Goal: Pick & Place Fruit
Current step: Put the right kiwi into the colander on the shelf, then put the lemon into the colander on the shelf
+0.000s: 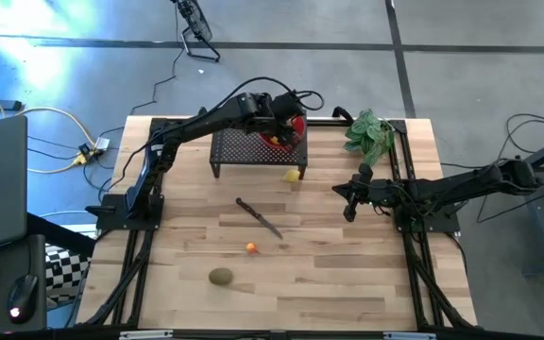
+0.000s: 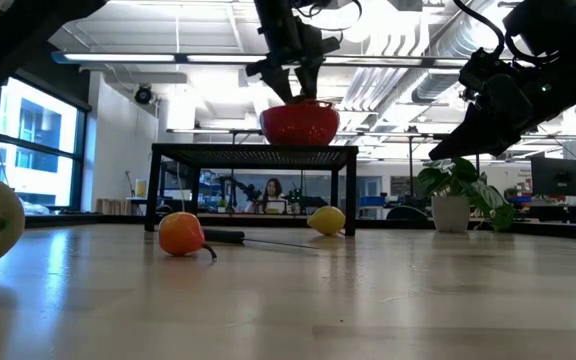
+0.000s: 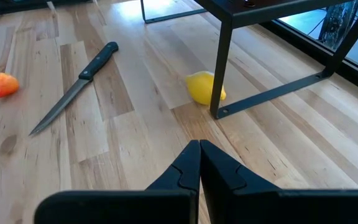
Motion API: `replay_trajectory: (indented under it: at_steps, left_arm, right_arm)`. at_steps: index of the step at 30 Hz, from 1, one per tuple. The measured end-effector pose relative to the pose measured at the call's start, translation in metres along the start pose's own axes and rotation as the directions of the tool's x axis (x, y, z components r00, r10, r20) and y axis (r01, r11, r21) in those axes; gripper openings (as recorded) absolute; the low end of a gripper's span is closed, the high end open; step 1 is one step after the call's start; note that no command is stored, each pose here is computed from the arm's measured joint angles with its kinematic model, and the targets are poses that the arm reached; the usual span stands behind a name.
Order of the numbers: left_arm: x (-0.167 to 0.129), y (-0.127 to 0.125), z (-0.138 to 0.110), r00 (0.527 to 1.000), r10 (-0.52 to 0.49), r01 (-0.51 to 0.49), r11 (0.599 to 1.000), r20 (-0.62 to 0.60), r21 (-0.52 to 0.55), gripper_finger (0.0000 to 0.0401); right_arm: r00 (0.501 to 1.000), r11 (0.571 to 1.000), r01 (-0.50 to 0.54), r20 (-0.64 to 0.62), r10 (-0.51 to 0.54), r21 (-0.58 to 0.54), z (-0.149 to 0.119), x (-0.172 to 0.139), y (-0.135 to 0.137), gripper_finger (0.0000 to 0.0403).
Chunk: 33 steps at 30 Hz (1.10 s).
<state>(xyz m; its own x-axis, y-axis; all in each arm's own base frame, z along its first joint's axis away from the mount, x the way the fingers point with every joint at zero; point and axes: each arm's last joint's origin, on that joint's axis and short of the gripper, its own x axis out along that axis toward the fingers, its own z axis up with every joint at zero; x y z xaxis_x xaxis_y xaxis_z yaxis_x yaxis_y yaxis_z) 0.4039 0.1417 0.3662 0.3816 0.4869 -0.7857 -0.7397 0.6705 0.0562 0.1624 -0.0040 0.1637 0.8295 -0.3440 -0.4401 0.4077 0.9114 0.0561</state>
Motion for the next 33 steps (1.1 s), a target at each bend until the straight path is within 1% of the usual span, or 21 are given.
replay_trajectory:
  at_steps: [3, 11, 24, 28, 33]
  left_arm:
    - [0.0000, 0.0000, 0.0001, 1.000, 0.000, 0.000, 1.000, 0.001, 0.000, 0.0233]
    - [0.0002, -0.0004, 0.0010, 1.000, -0.003, 0.003, 1.000, 0.010, -0.004, 0.0257]
    - [0.0004, -0.0005, 0.0014, 1.000, -0.003, 0.003, 1.000, 0.013, -0.001, 0.0260]
    - [0.0000, -0.0008, 0.0021, 1.000, -0.007, 0.007, 1.000, 0.022, 0.013, 0.0260]
    - [-0.0048, -0.0008, 0.0063, 0.998, -0.022, 0.022, 1.000, 0.051, 0.003, 0.0260]
  right_arm:
    - [1.000, 1.000, 0.000, 0.000, 0.000, 0.000, 0.0000, 0.0000, 0.0001, 0.0003]
    - [1.000, 1.000, 0.000, 0.000, 0.000, 0.000, 0.0000, 0.0000, 0.0000, 0.0003]
    - [1.000, 1.000, 0.000, 0.000, 0.000, 0.000, 0.0000, 0.0000, 0.0000, 0.0003]
    - [1.000, 1.000, 0.000, 0.000, 0.000, 0.000, 0.0000, 0.0000, 0.0000, 0.0003]
    - [1.000, 1.000, 0.000, 0.000, 0.000, 0.000, 0.0000, 0.0000, 0.0001, 0.0003]
